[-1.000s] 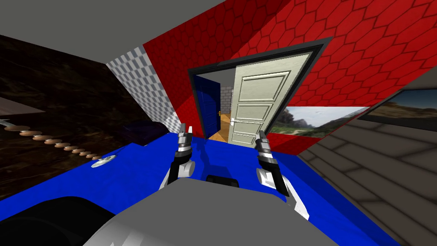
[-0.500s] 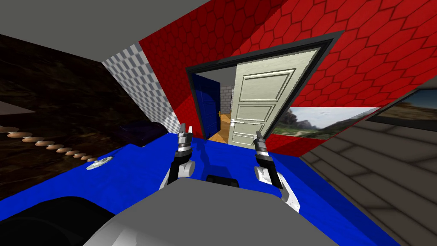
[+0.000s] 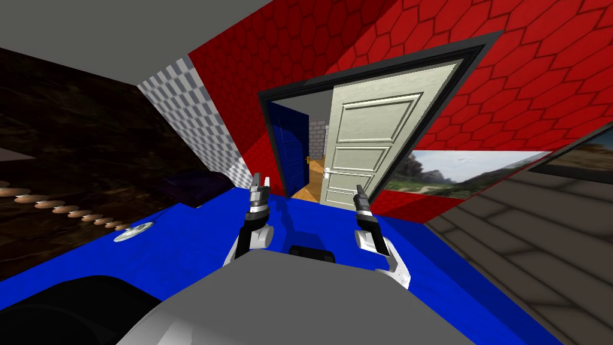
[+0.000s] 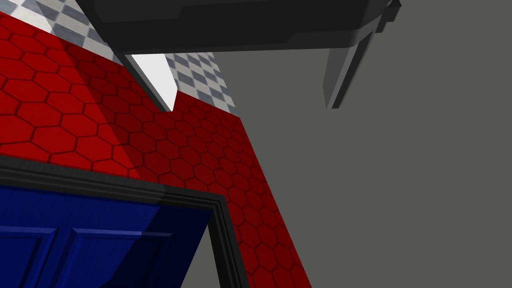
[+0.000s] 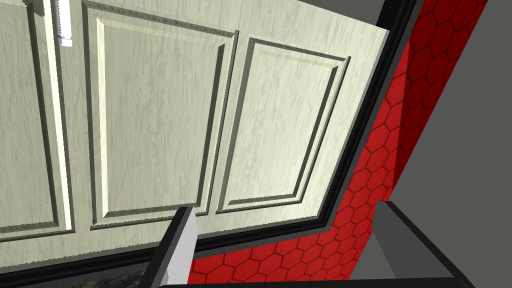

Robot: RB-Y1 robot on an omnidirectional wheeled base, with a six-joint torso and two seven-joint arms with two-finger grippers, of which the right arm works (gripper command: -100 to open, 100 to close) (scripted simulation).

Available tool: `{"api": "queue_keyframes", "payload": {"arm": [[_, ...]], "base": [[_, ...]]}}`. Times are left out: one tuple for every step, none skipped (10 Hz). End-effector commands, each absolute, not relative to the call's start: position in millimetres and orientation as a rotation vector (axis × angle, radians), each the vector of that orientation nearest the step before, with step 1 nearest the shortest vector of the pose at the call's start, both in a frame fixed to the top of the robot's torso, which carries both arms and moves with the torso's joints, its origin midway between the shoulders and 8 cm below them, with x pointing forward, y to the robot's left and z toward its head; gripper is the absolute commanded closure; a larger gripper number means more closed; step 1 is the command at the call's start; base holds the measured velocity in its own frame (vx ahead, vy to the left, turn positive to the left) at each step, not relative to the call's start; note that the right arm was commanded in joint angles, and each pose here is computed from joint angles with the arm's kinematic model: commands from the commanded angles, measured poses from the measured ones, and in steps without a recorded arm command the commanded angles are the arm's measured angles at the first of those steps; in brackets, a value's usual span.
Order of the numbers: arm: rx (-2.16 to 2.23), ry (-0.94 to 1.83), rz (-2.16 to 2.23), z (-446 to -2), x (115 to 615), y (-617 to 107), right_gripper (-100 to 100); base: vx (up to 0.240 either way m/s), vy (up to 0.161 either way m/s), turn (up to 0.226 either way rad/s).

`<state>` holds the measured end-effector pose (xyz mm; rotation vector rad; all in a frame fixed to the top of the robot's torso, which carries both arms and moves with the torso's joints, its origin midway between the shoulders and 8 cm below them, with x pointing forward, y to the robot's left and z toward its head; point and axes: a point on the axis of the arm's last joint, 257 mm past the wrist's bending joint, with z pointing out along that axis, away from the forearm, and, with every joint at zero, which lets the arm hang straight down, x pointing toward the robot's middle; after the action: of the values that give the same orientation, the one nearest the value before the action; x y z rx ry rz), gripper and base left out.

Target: Push the door open

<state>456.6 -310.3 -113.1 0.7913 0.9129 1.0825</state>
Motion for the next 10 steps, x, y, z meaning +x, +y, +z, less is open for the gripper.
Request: {"api": "queue_keyframes", "payload": {"arm": [[0.814,0.926,1.08,-124.2,464.9,-312.1,-100],[0.827,0.934,1.078,-130.4,469.4,-313.0,-100],[0.842,0.942,1.077,-136.6,473.9,-313.8,-100],[0.856,0.949,1.076,-142.8,478.3,-314.5,-100],[0.87,0.956,1.074,-148.9,482.6,-315.0,-100],[0.885,0.963,1.073,-155.1,486.9,-315.5,-100],[0.899,0.971,1.072,-161.2,491.1,-315.9,-100],[0.914,0.977,1.072,-167.2,495.1,-316.0,-100],[0.929,0.984,1.071,-173.2,499.0,-316.0,-100],[0.944,0.99,1.071,-179.2,502.9,-315.9,-100]], "base": [[0.098,-0.002,0.002],[0.096,-0.014,0.0],[0.102,-0.005,0.003],[0.11,-0.002,0.001],[0.093,0.003,0.001],[0.091,-0.007,-0.001],[0.1,-0.015,0.002],[0.104,0.006,0.003],[0.105,0.004,-0.001],[0.098,-0.01,0.001]]}}
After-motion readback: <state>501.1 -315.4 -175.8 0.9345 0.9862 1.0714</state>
